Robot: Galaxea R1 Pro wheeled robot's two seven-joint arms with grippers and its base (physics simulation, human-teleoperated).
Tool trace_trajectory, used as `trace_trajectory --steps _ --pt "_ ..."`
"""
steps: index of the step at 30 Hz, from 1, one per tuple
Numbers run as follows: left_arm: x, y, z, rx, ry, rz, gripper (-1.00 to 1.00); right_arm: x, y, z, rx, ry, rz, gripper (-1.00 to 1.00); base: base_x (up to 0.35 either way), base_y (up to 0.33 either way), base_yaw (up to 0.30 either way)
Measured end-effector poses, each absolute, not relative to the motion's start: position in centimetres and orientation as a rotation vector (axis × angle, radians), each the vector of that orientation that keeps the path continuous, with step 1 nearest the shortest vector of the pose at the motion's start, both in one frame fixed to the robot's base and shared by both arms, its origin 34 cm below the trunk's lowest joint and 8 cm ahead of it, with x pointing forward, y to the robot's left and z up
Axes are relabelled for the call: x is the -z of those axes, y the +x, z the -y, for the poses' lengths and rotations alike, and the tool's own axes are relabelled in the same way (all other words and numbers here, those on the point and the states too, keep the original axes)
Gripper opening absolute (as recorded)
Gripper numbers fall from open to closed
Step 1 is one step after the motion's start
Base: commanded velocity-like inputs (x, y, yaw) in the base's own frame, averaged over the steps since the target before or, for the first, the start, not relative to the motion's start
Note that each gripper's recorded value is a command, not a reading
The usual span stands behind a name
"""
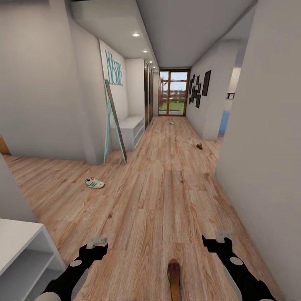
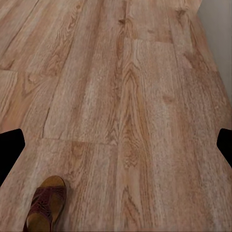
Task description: Pick up the two gym shoes and the two sandals from the corridor floor and place them onto the hallstand (shoe rack) in the corridor, making sure they are on the rack and not on the floor. Arrange them so the two gym shoes are next to each other and the two sandals are next to each other.
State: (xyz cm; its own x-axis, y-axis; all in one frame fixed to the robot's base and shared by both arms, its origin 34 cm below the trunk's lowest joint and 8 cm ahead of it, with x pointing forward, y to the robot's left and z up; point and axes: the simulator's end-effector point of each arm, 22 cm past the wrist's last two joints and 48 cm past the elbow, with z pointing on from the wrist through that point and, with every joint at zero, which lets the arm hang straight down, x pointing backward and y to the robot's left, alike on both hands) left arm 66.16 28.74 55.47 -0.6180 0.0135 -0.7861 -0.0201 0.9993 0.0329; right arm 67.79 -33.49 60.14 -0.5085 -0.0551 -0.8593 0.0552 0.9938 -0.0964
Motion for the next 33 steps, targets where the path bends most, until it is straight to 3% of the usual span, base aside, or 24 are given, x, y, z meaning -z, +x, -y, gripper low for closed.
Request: trace_trajectory --steps 33 --pt "-48.5 65.0 -28.9 -0.05 -0.006 -2.243 1.0 -53.2 66.7 33.4 0.136 -0.002 -2.105 1.0 0.0 0.0 0.0"
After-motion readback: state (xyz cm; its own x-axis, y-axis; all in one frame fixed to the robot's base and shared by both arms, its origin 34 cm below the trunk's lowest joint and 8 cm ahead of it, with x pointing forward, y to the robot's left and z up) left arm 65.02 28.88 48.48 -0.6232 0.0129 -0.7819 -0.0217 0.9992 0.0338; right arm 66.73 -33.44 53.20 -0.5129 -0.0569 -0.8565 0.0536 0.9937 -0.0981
